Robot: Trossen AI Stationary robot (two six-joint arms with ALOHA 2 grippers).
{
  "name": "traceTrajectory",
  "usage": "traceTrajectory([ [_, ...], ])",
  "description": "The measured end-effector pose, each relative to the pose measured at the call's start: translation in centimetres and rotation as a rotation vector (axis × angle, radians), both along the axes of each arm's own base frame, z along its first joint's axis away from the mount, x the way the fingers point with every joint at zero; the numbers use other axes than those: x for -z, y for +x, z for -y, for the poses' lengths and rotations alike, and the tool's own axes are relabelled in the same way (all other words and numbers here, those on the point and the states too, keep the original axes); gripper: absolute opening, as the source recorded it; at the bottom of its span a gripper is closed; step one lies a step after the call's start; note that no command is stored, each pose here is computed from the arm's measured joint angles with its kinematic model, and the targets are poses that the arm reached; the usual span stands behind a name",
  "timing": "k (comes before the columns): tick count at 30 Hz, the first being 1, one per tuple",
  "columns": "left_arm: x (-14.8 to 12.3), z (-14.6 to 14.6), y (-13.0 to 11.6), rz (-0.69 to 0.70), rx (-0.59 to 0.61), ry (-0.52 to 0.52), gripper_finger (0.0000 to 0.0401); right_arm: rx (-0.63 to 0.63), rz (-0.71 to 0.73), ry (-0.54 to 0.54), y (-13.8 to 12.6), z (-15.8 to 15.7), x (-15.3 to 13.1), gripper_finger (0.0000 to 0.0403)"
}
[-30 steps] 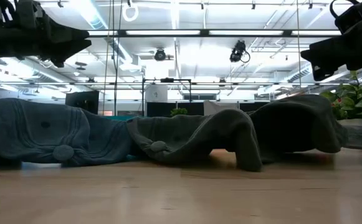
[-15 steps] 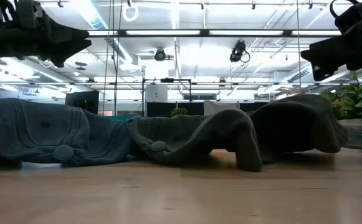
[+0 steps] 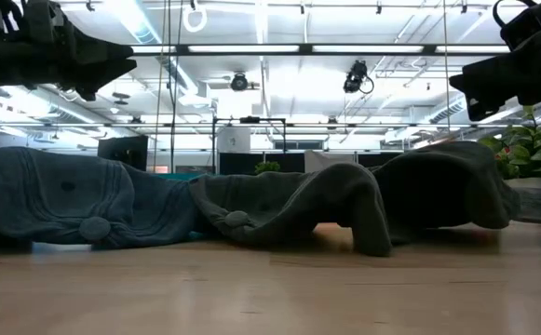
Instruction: Pick & Place hat
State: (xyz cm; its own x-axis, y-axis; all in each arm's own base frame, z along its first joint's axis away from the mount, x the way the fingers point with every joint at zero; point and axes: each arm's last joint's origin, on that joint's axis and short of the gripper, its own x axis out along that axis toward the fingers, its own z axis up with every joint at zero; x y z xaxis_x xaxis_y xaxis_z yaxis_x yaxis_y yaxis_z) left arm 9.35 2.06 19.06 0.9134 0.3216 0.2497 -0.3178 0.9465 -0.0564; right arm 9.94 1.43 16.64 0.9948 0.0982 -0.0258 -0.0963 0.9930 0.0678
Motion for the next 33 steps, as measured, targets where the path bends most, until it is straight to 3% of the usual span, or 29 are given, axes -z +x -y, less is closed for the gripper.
traceTrajectory([
  [7,0.0,0.0,0.0,0.004,0.000,0.001,0.0179,0.000,0.000,0.000,0.0,0.0,0.0,0.0114],
  [16,-1.6,0.1,-0.6,0.173,0.000,0.029,0.0179,0.000,0.000,0.000,0.0,0.0,0.0,0.0114],
  [22,-1.7,0.1,-0.6,0.198,0.016,-0.012,0.0179,0.000,-0.002,0.023,0.0,0.0,0.0,0.0114],
  [28,-1.6,0.1,-0.3,0.130,0.025,-0.054,0.0179,0.049,0.007,0.025,0.0,0.1,-0.1,0.0114],
  [33,-4.3,0.2,-0.1,0.008,0.070,-0.063,0.0179,0.055,0.006,0.047,0.0,0.2,-0.1,0.0114],
])
